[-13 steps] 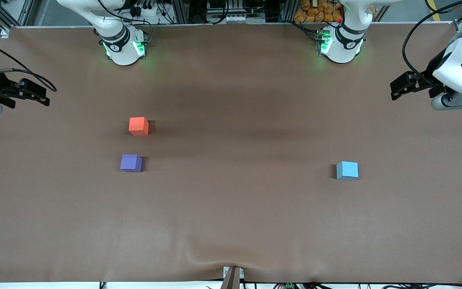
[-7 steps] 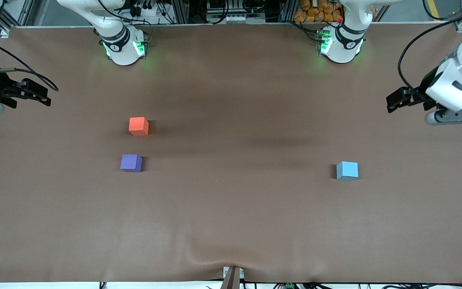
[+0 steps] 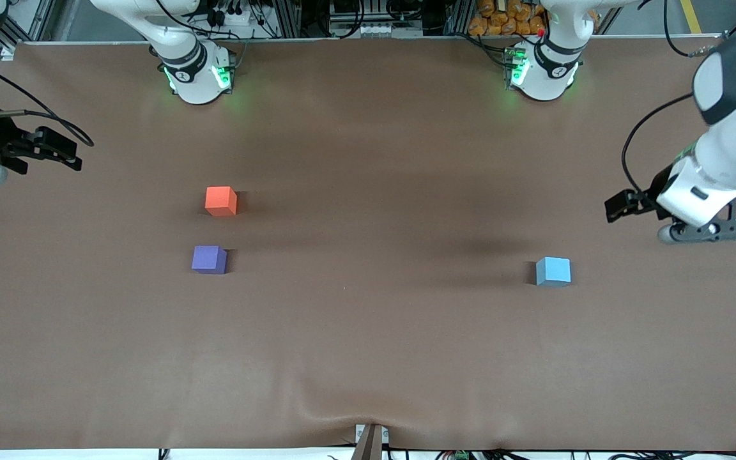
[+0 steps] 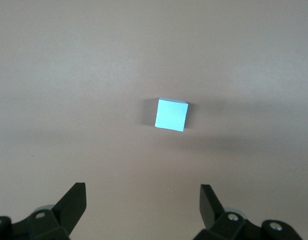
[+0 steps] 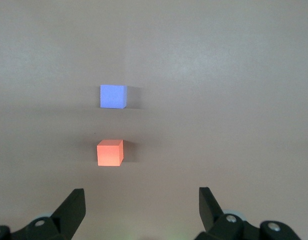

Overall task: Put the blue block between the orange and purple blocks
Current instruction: 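Lower the left gripper over the light-blue block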

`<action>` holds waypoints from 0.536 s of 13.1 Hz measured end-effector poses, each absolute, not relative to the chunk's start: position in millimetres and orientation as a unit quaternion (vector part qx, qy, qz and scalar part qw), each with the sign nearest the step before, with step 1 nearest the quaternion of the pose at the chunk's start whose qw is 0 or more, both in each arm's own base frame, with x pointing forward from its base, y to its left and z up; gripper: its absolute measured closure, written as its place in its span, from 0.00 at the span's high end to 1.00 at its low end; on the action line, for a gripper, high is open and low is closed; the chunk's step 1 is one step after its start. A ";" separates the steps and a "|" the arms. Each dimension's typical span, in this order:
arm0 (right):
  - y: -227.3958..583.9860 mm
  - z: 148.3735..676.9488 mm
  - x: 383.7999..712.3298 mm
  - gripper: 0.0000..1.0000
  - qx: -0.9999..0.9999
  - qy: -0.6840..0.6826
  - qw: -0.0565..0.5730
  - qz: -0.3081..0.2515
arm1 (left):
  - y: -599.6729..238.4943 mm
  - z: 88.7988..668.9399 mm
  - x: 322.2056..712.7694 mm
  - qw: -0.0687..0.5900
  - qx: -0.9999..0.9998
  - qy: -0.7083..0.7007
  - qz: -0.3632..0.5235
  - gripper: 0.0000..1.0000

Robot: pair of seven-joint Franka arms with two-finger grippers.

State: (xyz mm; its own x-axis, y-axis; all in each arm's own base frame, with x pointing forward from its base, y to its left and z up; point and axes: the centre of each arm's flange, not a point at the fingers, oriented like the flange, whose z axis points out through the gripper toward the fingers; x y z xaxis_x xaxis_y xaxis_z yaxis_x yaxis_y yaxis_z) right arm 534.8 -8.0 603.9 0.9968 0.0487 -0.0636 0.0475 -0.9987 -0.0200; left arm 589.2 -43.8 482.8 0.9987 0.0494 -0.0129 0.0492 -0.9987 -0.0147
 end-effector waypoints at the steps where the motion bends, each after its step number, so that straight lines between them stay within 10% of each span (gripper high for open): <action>1: -8.7 603.9 535.2 1.00 -0.999 -0.023 0.009 0.030 | -38.8 470.1 593.8 0.005 -1.000 -0.028 0.007 1.00; 7: -7.7 604.2 535.8 1.00 -0.999 -0.024 0.009 0.027 | -24.4 399.0 620.9 -0.008 -0.999 -0.038 0.007 1.00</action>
